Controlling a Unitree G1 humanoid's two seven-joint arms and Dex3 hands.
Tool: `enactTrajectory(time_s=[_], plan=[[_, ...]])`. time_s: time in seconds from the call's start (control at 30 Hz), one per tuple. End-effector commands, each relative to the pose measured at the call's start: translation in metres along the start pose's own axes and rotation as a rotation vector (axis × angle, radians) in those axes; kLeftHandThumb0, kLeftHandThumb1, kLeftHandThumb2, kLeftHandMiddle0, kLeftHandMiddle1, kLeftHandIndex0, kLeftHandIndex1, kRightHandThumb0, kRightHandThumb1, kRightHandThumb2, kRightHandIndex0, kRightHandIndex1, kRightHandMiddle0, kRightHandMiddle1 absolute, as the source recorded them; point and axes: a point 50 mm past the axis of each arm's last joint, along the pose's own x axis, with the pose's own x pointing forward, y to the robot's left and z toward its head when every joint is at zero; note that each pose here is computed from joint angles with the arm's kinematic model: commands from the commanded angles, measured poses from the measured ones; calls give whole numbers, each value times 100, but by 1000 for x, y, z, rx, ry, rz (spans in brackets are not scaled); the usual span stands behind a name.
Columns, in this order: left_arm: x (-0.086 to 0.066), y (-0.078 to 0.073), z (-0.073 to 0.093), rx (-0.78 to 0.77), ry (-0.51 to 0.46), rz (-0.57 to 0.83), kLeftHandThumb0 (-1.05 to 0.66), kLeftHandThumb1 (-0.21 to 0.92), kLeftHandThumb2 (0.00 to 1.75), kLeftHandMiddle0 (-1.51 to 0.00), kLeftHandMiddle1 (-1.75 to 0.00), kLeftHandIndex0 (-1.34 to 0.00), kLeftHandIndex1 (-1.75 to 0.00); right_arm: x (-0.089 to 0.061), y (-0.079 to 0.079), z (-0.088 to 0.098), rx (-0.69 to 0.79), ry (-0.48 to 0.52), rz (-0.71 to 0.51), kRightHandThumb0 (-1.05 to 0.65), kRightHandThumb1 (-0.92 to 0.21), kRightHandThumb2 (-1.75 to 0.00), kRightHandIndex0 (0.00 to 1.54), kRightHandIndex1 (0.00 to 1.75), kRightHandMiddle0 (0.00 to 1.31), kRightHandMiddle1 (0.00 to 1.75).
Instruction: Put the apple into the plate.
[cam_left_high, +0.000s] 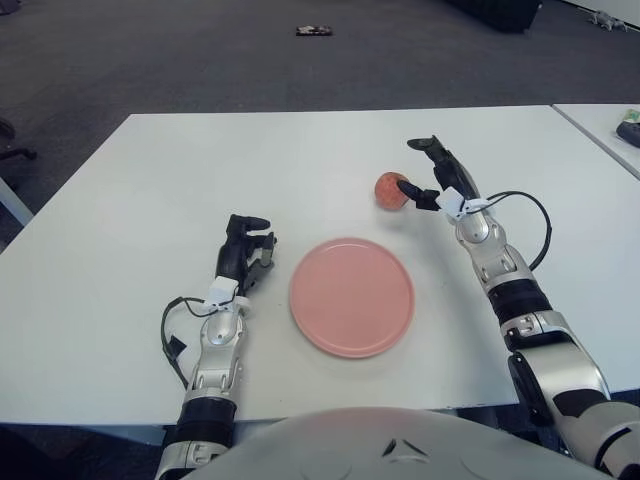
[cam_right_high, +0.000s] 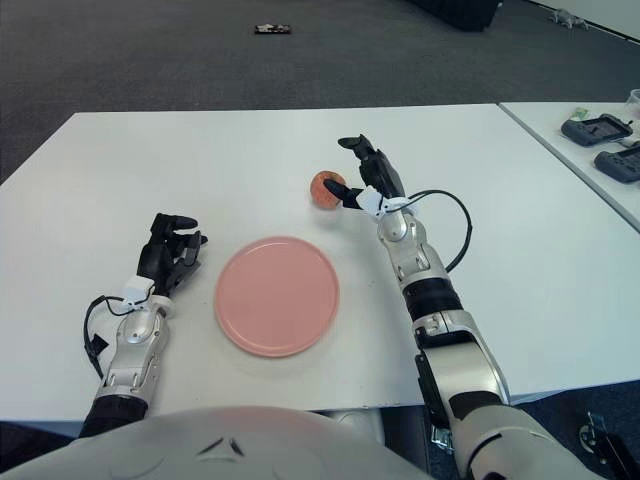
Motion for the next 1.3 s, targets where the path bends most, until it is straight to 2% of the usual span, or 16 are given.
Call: enactTrajectory(time_s=[0.0, 0.2, 0.33, 0.47, 0.67, 0.83, 1.03, 1.27], plan=[[1, 0, 1, -1, -24, 14, -35, 90, 56, -38, -142, -21, -175, 19, -7, 4, -62, 3, 26, -74, -71, -67, 0, 5, 0, 36], [2, -1, 1, 4, -32, 13, -35, 90, 56, -39, -143, -21, -175, 34, -9, 9, -157, 7, 91, -75, -63, -69, 0, 0, 0, 27], [2, -1, 2, 3, -37, 13, -35, 90, 55, -39, -143, -21, -175, 39, -9, 12, -198, 1, 109, -75, -56, -72, 0, 0, 0, 25], [2, -1, 2, 5, -32, 17, -35, 90, 55, -39, -143, -21, -175, 44, -7, 16, -255, -1, 139, -77, -55, -73, 0, 0, 0, 25], [2, 0, 1, 4, -32, 20, -35, 89, 56, -38, -145, -21, -175, 50, -4, 20, -320, 13, 197, -86, -58, -70, 0, 0, 0, 15], [1, 1, 0, 2, -19, 21, -35, 91, 55, -37, -141, -20, -175, 54, 3, 21, -375, 25, 248, -94, -66, -58, 0, 0, 0, 3], [1, 0, 1, -7, -32, 27, -35, 91, 55, -39, -141, -21, -175, 56, 9, 22, -446, 35, 306, -101, -72, -48, 0, 0, 0, 0], [1, 0, 1, -2, -38, 25, -35, 90, 55, -39, -142, -21, -175, 58, 16, 23, -495, 54, 352, -104, -73, -44, 0, 0, 0, 0]])
